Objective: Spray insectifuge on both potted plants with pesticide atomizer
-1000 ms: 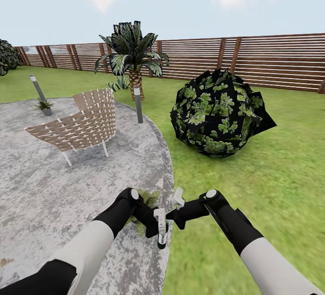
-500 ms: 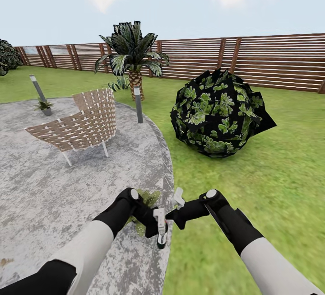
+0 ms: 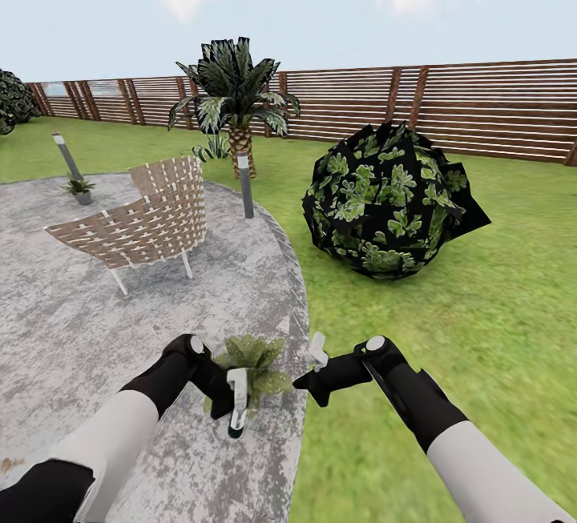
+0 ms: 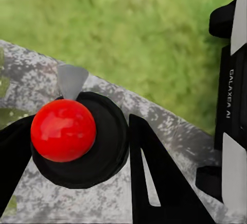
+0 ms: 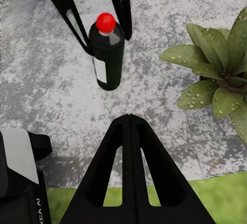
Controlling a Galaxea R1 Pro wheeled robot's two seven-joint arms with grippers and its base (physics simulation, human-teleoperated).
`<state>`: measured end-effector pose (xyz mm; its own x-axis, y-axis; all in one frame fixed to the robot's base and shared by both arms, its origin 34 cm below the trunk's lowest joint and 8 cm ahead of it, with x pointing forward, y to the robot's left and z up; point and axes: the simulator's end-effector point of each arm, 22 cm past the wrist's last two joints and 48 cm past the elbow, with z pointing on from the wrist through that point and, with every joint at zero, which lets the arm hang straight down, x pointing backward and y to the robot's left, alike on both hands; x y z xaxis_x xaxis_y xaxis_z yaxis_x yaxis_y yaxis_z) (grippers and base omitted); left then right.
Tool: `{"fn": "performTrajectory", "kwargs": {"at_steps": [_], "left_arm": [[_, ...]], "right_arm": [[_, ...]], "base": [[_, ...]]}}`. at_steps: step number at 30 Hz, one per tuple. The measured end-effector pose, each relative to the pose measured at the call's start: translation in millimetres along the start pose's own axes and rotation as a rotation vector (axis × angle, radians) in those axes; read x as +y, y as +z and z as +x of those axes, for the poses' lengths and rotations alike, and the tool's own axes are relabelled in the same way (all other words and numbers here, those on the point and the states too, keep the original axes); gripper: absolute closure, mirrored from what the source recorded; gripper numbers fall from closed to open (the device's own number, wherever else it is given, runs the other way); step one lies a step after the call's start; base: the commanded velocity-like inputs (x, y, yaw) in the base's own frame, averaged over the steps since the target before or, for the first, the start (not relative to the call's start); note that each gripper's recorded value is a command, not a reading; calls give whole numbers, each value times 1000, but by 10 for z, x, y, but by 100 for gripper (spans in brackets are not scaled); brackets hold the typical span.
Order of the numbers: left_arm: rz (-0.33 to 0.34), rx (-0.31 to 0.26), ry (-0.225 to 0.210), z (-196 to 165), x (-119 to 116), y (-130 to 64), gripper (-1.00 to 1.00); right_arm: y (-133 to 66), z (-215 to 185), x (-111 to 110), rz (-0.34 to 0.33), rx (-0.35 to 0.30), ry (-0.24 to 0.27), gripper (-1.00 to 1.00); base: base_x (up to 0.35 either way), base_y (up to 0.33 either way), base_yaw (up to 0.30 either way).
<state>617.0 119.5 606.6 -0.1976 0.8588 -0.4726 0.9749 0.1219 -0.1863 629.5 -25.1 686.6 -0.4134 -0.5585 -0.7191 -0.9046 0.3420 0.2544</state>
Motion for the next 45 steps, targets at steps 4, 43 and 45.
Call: {"fn": "performTrajectory", "kwargs": {"at_steps": [4, 43, 45], "left_arm": [[-26, 35, -103, 151, 66, -42, 100], [-930, -311, -1259, 2300, 124, 483, 100], [-915, -305, -1268, 2294, 64, 548, 100]], "right_arm": [[5, 3, -25, 9, -3, 7, 100], [-1470, 3641, -1544, 1042, -11, 708, 100], [-1478, 3654, -1543, 1050, -9, 711, 100]], "base": [[0, 0, 0], [0, 0, 0], [0, 0, 0]]}}
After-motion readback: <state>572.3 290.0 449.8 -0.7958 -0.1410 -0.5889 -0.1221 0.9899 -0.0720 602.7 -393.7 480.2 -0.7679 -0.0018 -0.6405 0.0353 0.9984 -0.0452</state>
